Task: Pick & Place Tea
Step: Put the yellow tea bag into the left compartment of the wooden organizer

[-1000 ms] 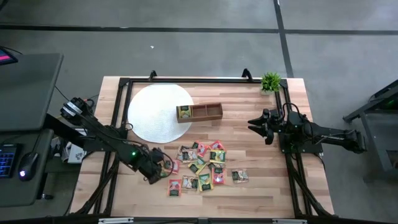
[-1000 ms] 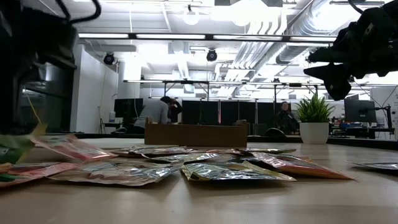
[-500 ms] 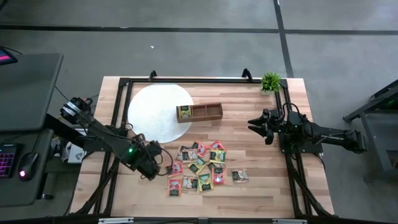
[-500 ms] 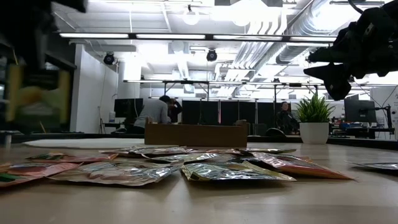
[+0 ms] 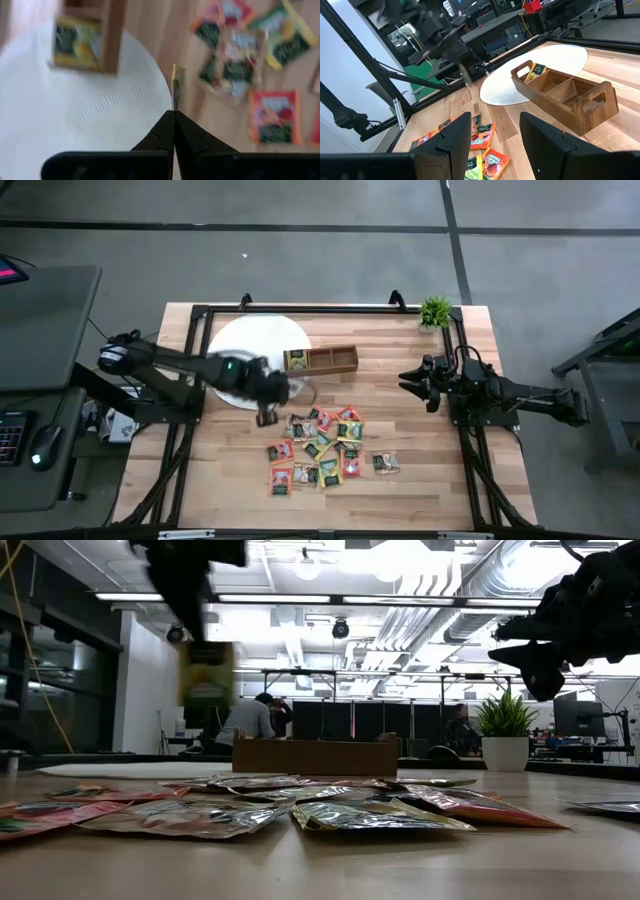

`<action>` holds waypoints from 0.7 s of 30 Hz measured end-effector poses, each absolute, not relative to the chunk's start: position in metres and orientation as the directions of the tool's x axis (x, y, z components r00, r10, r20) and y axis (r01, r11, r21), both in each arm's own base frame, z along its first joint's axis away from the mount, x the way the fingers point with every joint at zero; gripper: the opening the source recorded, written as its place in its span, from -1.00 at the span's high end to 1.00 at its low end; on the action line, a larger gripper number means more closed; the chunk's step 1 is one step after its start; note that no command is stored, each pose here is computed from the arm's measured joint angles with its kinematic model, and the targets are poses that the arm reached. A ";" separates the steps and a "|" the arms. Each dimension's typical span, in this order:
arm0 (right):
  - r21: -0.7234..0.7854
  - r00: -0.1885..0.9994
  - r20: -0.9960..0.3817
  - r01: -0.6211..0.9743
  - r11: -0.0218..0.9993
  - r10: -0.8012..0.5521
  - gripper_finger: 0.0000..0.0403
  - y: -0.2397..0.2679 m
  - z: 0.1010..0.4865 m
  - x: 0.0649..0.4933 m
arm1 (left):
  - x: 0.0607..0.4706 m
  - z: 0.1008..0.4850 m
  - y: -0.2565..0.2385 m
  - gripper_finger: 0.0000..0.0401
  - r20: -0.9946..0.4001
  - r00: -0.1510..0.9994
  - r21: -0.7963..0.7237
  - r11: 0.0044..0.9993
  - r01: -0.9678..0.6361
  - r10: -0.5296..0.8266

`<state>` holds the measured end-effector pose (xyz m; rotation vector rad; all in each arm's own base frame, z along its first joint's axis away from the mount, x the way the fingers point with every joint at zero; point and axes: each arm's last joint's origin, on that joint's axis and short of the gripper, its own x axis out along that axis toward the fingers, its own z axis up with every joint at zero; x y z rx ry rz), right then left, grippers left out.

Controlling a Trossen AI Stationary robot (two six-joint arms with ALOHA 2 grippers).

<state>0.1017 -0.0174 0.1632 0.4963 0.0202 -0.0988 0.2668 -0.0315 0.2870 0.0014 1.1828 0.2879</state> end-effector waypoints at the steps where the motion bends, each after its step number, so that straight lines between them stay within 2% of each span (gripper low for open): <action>1: 0.474 0.995 -0.043 0.099 0.875 -0.090 0.18 -0.017 0.163 0.102 | 0.270 0.289 -0.022 1.00 -0.906 0.362 0.151 0.966 -0.209 0.220; 15: 0.474 0.995 -0.043 0.101 0.875 -0.091 0.18 -0.017 0.163 0.102 | 0.277 0.299 0.088 1.00 -0.836 0.509 0.143 0.977 -0.158 0.204; 21: 0.474 0.995 -0.043 0.102 0.874 -0.092 0.18 -0.017 0.163 0.102 | 0.280 0.285 0.114 1.00 -0.857 0.491 0.108 0.986 -0.128 0.157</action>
